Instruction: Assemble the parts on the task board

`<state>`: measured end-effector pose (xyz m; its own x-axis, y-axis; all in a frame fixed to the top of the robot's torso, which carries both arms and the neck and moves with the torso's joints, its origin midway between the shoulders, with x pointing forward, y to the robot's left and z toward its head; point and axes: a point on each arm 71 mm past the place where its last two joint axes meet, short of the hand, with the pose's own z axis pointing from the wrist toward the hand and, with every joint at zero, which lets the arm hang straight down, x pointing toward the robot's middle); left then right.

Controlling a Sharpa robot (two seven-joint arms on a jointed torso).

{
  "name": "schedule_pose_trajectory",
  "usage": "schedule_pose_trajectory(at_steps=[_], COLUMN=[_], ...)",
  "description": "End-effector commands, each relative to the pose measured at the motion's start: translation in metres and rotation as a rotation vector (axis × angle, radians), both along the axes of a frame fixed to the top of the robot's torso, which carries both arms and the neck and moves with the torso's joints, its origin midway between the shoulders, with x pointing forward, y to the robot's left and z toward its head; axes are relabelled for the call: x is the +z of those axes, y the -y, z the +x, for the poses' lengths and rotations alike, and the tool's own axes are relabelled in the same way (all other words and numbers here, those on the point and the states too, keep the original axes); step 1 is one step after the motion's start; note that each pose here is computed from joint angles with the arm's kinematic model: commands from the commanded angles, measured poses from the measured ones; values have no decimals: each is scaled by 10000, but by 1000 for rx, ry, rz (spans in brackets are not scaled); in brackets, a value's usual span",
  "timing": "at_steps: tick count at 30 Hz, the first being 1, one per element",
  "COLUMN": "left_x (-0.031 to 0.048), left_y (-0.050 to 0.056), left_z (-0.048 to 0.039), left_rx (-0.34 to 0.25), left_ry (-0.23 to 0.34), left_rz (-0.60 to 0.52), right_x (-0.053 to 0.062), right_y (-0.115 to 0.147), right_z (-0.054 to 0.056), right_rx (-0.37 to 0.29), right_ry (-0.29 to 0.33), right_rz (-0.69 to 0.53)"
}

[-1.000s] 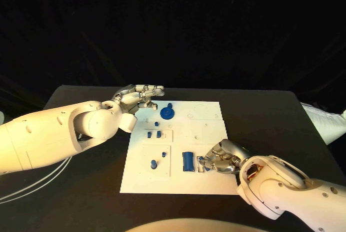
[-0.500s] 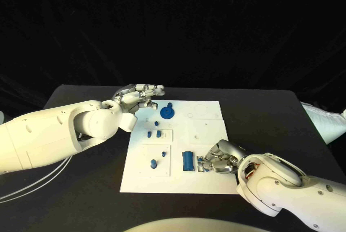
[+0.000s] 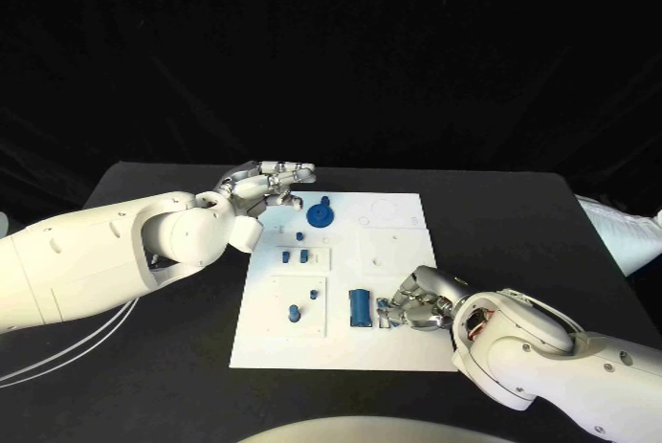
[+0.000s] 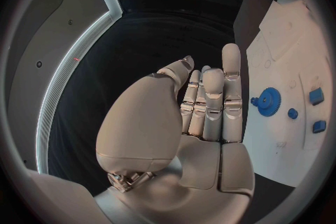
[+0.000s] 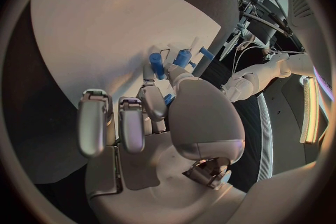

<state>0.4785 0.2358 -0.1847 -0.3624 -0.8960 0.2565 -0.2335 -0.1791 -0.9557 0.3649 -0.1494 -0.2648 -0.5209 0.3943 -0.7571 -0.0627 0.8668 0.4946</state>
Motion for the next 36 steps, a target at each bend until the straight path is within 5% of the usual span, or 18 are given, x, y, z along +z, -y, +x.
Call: schedule_pose_trajectory(at_steps=[1, 36], left_x=[13, 9], left_y=[25, 19], left_z=[-9, -10], left_rx=[-22, -26], left_ry=[8, 3], left_rz=[-7, -4], right_x=[-16, 13], right_y=[-31, -4], right_z=[-25, -45], right_rx=[31, 45], right_ry=[-5, 9], right_rz=[-24, -13])
